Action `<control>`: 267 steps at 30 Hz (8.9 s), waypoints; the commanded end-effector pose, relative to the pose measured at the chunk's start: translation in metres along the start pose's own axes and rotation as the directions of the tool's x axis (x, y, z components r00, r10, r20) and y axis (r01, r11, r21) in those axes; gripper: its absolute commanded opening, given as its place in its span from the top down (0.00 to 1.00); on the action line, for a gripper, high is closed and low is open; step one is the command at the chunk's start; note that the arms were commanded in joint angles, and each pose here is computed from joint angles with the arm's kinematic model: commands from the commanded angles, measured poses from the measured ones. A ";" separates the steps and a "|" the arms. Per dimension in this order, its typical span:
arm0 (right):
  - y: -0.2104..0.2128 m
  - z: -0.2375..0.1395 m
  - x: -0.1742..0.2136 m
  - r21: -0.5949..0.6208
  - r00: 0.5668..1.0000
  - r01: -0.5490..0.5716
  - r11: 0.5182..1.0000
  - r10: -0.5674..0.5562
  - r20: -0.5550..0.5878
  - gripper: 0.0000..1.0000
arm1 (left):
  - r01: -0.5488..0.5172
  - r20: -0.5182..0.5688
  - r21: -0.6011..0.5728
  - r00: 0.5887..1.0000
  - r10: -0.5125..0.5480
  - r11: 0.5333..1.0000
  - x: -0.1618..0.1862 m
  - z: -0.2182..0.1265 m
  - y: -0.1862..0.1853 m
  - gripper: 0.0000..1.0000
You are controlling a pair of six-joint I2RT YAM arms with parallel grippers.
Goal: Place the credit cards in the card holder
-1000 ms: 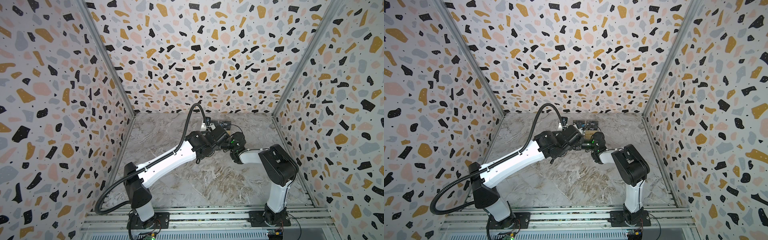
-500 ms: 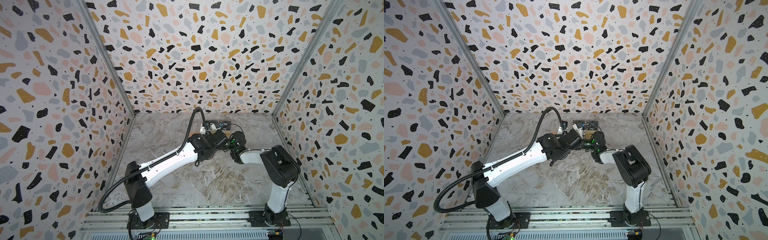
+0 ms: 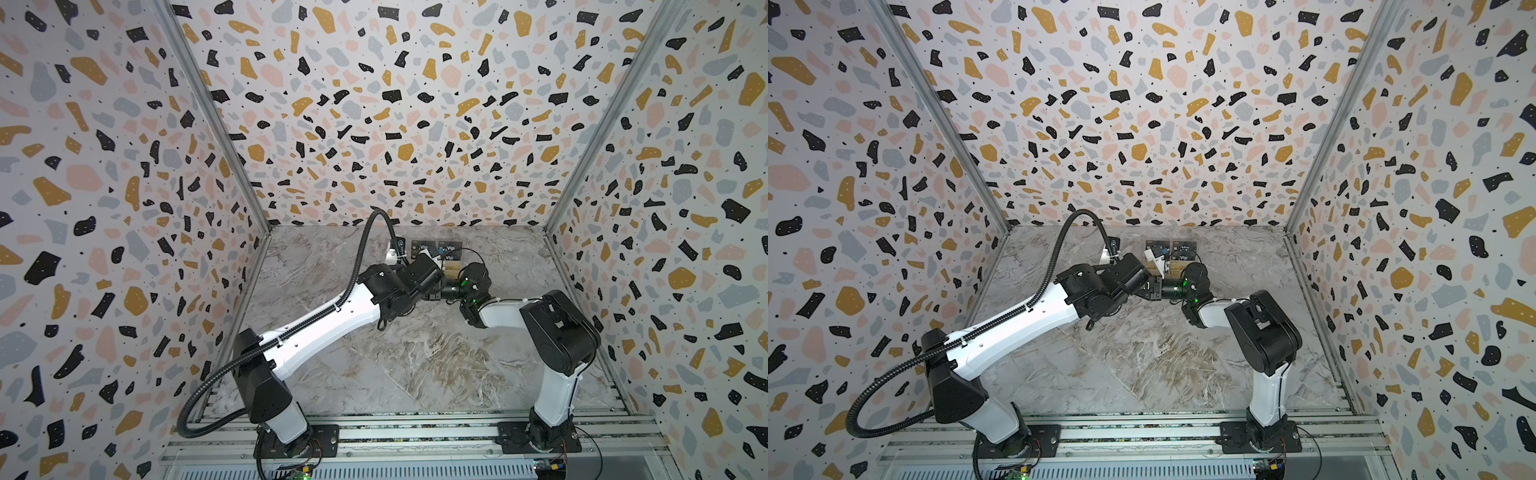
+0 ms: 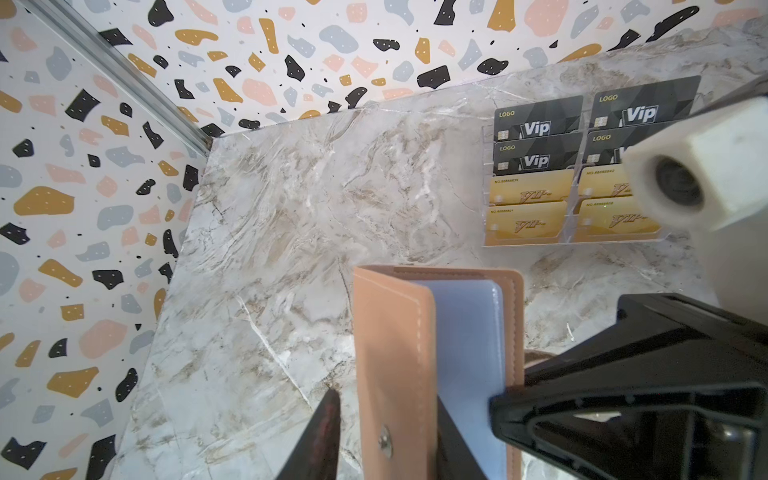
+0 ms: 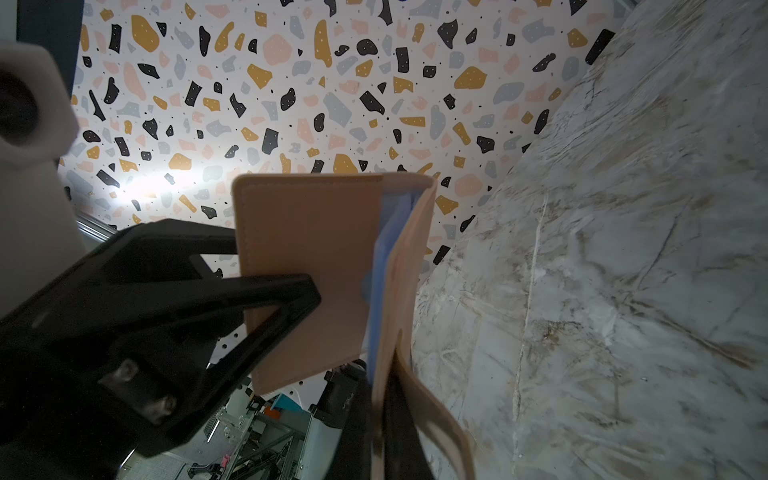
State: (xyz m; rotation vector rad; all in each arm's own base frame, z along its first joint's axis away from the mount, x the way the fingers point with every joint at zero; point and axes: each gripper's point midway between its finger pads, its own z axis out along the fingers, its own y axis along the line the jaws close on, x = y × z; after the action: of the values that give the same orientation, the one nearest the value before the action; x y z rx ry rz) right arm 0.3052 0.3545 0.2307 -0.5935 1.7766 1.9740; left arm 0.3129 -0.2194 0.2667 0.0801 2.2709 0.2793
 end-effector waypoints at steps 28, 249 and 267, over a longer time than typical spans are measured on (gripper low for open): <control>0.005 -0.017 0.010 -0.007 0.998 0.003 1.000 -0.004 -0.055 1.00 | 0.279 -0.166 0.627 0.960 -0.226 0.727 0.023 0.017 -0.018 1.00; -0.099 -0.039 0.138 0.633 0.910 -0.143 0.761 0.352 -0.217 0.46 | 0.356 -0.482 0.523 0.873 -0.076 0.775 0.231 0.107 -0.056 0.91; -0.083 -0.012 0.136 0.503 0.913 -0.177 0.846 0.332 -0.238 0.46 | 0.393 -0.471 0.573 0.876 -0.104 0.719 0.216 0.102 -0.067 0.90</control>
State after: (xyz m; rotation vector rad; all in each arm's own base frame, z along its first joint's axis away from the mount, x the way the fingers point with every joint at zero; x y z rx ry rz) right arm 0.2451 0.3451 0.0779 -0.5091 2.5893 1.4887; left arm 0.2494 -0.2272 0.0242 0.0608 2.6798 -0.6819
